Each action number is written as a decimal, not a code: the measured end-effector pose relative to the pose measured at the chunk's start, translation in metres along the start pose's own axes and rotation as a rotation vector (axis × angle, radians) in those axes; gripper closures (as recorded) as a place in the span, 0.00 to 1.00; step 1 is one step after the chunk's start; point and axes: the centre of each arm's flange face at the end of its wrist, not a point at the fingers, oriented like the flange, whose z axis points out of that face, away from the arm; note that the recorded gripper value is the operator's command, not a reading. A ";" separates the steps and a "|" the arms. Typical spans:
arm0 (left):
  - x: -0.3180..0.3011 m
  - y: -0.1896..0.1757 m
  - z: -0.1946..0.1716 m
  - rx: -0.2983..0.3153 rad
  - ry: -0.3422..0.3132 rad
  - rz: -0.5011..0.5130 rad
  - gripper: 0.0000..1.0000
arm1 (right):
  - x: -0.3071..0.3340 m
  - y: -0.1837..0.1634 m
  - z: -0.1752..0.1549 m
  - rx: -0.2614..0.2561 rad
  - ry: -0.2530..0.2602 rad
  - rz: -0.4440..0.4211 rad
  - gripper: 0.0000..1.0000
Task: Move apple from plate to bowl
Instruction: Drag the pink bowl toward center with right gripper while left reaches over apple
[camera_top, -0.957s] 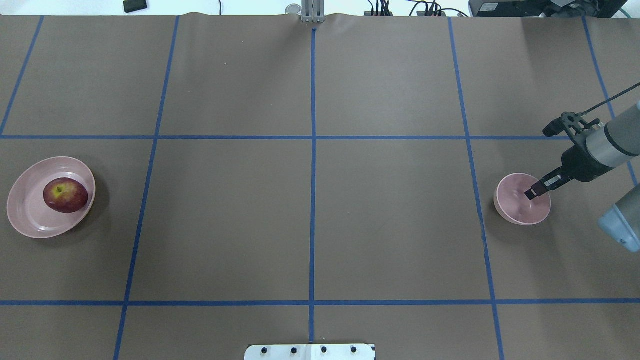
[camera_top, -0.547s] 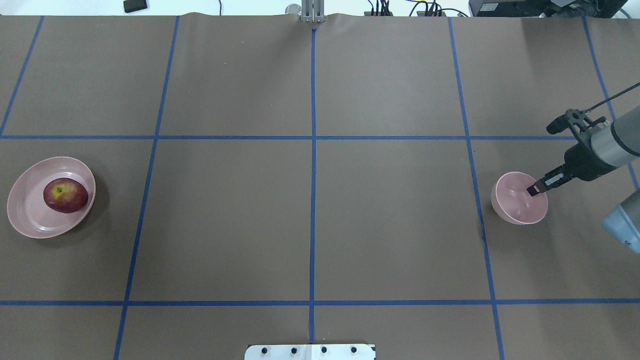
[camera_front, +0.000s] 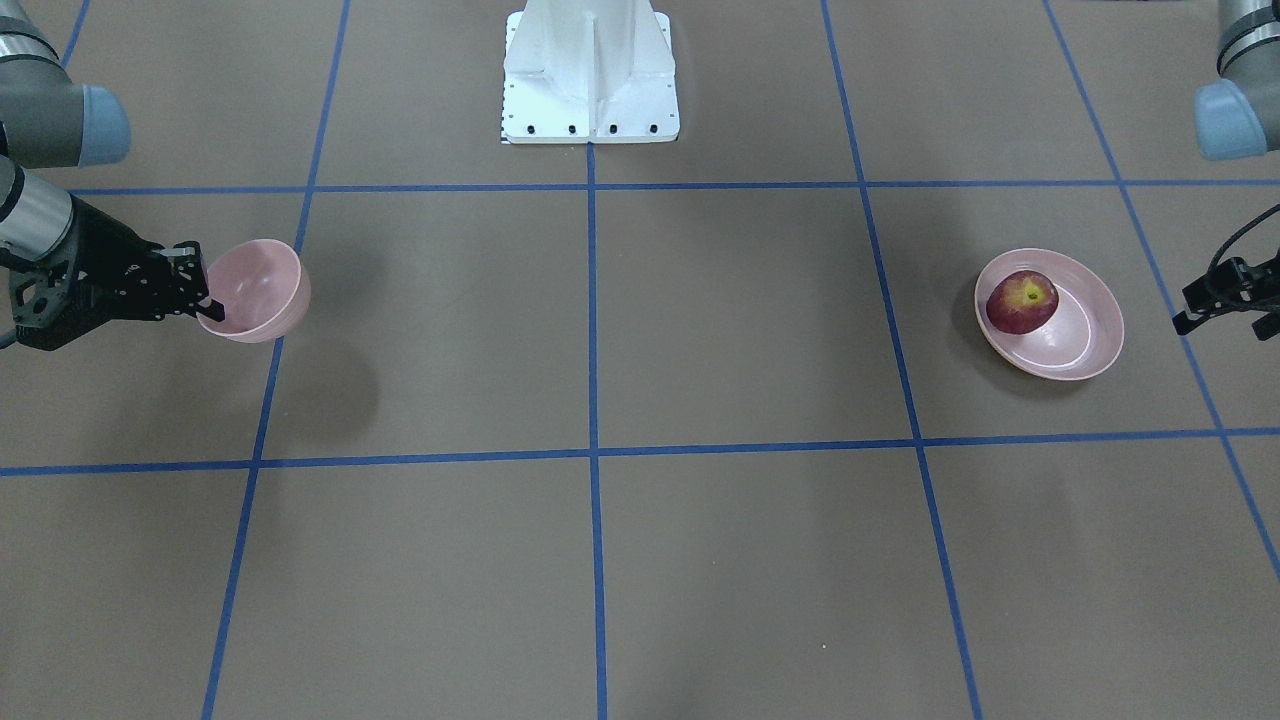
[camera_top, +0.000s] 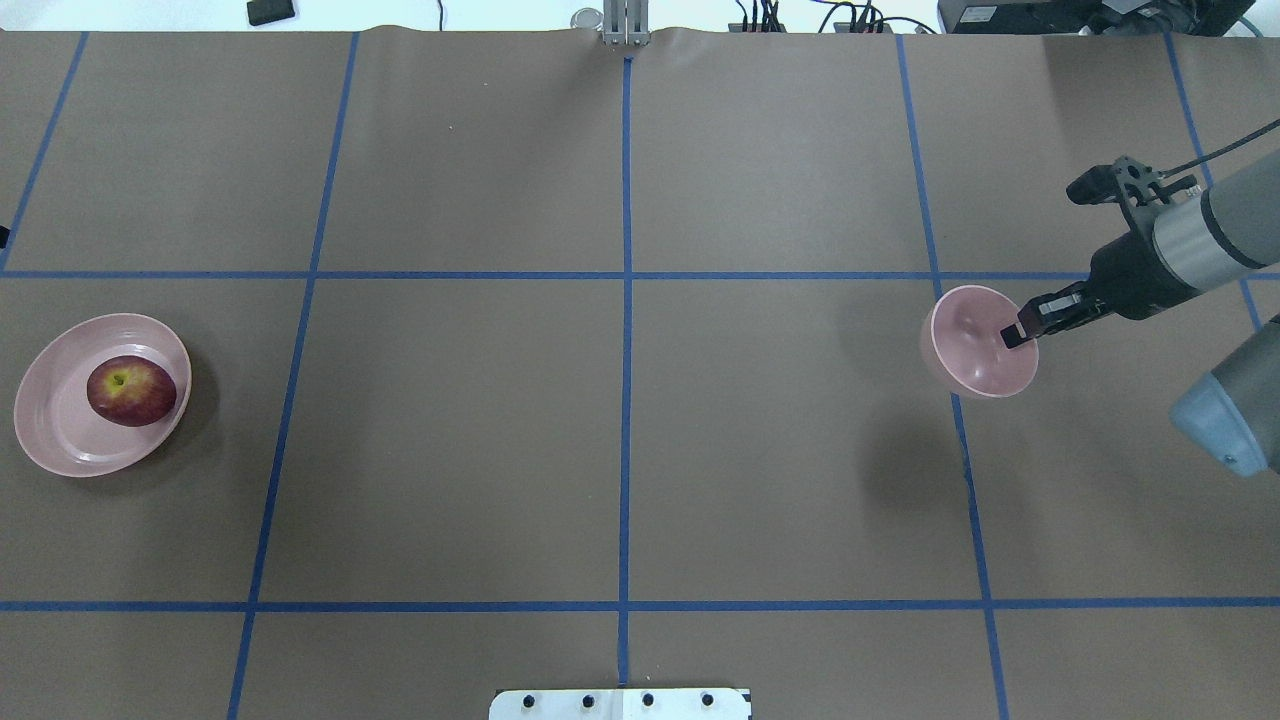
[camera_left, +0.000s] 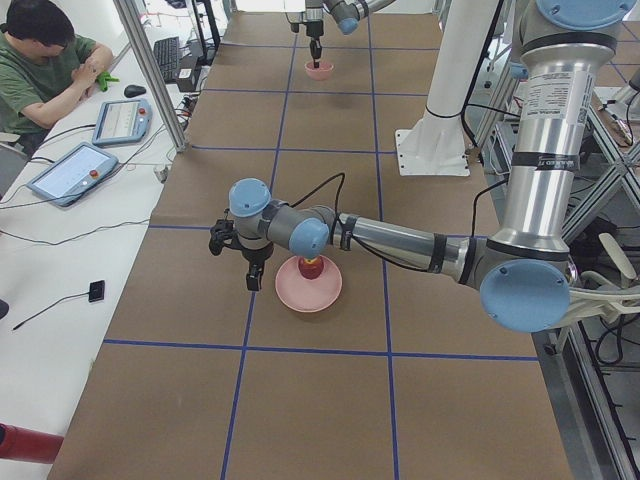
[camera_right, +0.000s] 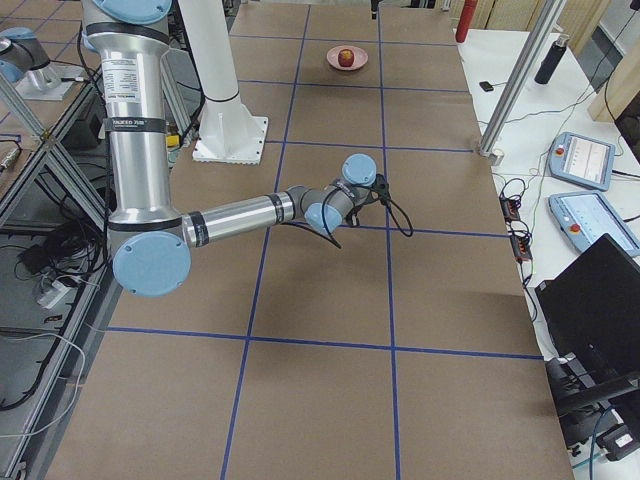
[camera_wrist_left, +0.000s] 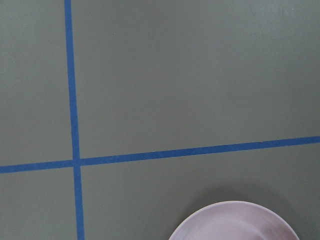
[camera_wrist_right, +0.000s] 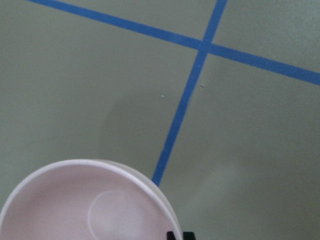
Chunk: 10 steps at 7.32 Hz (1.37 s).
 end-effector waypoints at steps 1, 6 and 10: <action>0.023 0.006 0.011 -0.019 0.007 -0.025 0.02 | -0.027 -0.025 -0.008 0.013 0.000 0.056 1.00; 0.092 0.035 0.063 -0.058 -0.026 -0.044 0.02 | -0.121 -0.103 -0.032 0.032 0.059 0.167 1.00; 0.111 0.057 0.092 -0.063 -0.038 -0.021 0.02 | -0.144 -0.105 -0.013 0.041 0.082 0.179 1.00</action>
